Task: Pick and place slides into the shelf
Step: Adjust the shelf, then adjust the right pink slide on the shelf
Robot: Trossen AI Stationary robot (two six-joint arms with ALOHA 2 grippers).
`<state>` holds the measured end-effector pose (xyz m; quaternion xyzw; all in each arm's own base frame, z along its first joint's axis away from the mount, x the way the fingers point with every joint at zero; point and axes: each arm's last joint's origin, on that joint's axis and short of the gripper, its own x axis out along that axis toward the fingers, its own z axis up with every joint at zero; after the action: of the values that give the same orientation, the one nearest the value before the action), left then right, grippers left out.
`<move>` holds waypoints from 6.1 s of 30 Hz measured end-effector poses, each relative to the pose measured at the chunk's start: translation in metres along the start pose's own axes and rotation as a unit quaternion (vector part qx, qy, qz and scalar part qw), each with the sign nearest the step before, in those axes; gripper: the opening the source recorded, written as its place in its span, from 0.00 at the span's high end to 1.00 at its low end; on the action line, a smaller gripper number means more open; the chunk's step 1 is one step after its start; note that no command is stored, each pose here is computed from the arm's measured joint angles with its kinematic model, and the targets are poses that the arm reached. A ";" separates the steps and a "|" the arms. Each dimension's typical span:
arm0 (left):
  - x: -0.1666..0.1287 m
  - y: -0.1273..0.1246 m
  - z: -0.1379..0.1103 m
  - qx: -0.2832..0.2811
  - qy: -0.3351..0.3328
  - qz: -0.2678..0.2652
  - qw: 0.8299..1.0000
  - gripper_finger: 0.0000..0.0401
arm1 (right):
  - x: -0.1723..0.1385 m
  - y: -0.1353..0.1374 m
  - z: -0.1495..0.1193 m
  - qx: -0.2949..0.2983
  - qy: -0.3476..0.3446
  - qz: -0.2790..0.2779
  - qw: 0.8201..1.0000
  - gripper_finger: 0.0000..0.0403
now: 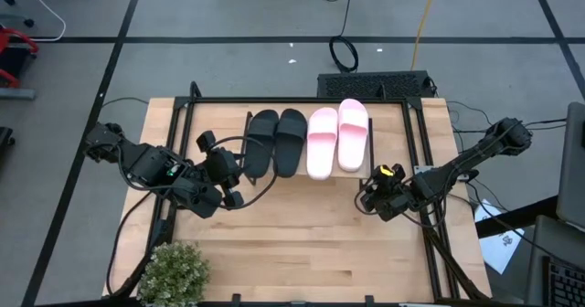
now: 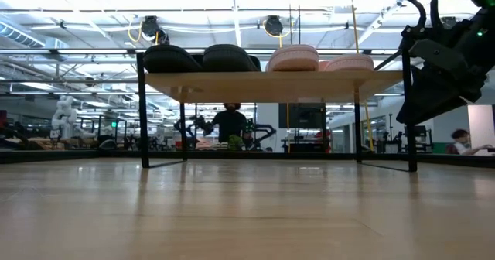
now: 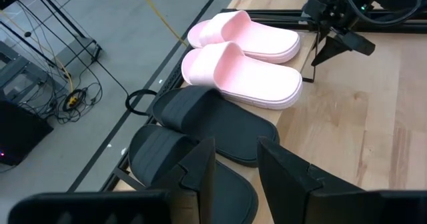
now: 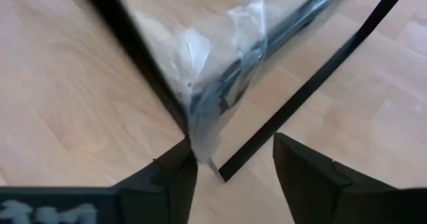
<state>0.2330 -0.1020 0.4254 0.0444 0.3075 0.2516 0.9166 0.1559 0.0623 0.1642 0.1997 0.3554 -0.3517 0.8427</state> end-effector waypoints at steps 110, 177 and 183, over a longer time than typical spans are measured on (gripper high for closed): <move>0.009 -0.009 0.001 0.003 -0.008 0.004 1.000 0.72 | -0.159 -0.008 0.078 -0.170 -0.511 0.207 0.817 0.47; 0.047 0.030 0.031 0.035 -0.069 0.027 0.997 0.72 | -0.054 0.035 0.172 -0.440 -0.217 -0.400 0.774 0.55; 0.048 0.029 0.030 0.040 -0.063 0.026 0.997 0.72 | -0.054 0.037 0.170 -0.458 -0.223 -0.386 0.769 0.55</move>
<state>0.2712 -0.0510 0.4305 0.1048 0.2575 0.2591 0.9250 0.2342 0.0116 0.3209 -0.4480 0.3239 -0.4773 0.6831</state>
